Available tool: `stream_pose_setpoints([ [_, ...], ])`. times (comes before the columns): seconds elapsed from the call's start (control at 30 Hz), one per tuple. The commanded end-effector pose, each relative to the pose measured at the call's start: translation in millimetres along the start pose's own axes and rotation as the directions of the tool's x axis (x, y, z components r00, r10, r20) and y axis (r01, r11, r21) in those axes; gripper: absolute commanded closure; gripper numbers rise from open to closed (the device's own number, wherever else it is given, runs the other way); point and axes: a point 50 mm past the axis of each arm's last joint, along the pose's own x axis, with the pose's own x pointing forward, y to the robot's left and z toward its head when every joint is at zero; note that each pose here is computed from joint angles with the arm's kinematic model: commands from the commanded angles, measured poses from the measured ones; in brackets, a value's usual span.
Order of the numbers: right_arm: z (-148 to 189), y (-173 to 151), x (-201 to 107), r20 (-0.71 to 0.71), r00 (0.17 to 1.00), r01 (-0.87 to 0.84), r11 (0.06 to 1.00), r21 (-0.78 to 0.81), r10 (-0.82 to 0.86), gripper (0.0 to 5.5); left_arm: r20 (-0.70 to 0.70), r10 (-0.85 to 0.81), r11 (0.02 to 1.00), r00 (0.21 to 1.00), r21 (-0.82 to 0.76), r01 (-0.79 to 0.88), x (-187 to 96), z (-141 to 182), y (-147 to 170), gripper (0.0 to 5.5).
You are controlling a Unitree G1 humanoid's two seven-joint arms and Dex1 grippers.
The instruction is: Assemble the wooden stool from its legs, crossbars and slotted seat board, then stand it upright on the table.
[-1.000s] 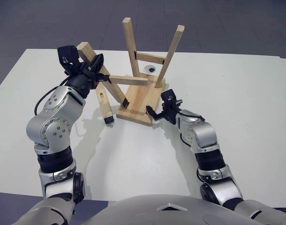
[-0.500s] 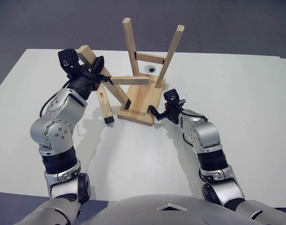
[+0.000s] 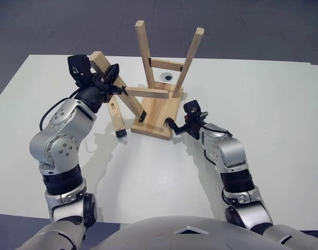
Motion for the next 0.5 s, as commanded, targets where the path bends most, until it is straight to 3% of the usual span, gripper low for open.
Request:
stream_pose_setpoints([
  [0.03, -30, -10, -3, -0.139, 0.988, 0.074, 0.997, 0.025, -0.070, 0.10, -0.082, 0.041, 0.999, 0.996, 0.016, -0.040, -3, -9, 6, 4.46],
  [0.5, -32, -9, -3, -0.130, 0.987, 0.103, 0.993, 0.065, -0.094, 0.10, -0.034, 0.011, 1.000, 0.999, -0.027, -0.012, 0, 13, 6, 4.46],
])
